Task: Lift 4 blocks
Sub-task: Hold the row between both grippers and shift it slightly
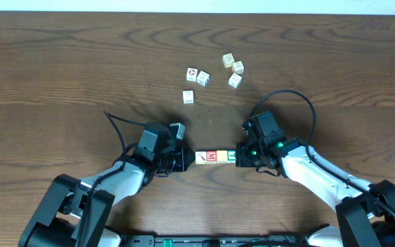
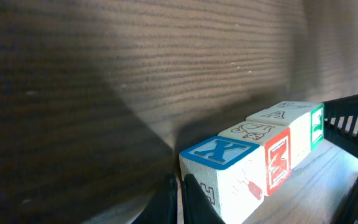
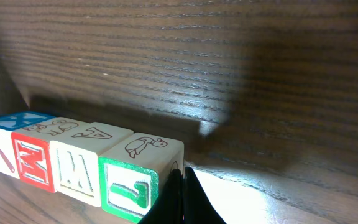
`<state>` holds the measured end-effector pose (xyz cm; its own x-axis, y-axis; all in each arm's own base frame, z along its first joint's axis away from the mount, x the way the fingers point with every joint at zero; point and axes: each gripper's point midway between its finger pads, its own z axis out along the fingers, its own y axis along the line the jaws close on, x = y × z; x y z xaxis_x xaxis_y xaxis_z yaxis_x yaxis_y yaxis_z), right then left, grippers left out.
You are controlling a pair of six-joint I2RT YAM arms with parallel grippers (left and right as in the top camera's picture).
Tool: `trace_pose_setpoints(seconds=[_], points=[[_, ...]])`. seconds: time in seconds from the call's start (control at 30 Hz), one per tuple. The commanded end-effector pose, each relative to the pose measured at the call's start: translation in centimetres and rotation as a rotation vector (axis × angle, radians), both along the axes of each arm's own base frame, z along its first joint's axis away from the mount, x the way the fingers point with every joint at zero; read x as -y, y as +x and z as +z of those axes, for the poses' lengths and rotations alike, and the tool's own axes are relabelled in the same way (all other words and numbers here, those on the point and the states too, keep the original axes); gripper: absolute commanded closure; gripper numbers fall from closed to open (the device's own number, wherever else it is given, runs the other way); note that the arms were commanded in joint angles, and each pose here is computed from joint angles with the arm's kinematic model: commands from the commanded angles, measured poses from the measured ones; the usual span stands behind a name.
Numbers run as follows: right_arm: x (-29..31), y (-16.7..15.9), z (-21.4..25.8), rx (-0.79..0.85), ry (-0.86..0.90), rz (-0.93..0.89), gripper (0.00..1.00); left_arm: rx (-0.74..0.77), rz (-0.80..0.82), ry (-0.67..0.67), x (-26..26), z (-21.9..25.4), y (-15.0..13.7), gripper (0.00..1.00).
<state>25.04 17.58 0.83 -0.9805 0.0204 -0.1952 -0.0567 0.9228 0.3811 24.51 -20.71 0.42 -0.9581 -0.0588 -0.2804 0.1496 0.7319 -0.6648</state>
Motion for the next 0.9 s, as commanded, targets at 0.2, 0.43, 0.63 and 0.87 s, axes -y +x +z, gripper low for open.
trace_pose_setpoints(seconds=[0.2, 0.43, 0.63, 0.87], points=[[-4.9, -1.1, 2.7, -0.05, 0.21, 0.109, 0.99, 0.04, -0.09, -0.129, 3.0, 3.5, 1.0, 0.93], [-5.1, -0.7, 3.5, -0.027, 0.222, 0.111, 0.99, 0.04, -0.09, -0.129, 3.0, 3.5, 1.0, 0.93], [-5.4, -0.2, 4.2, -0.009, 0.23, 0.113, 0.99, 0.04, -0.09, -0.129, 3.0, 3.5, 1.0, 0.93], [-5.5, 0.0, 4.7, 0.0, 0.234, 0.115, 0.99, 0.042, -0.09, -0.13, 3.1, 3.5, 1.1, 0.93]])
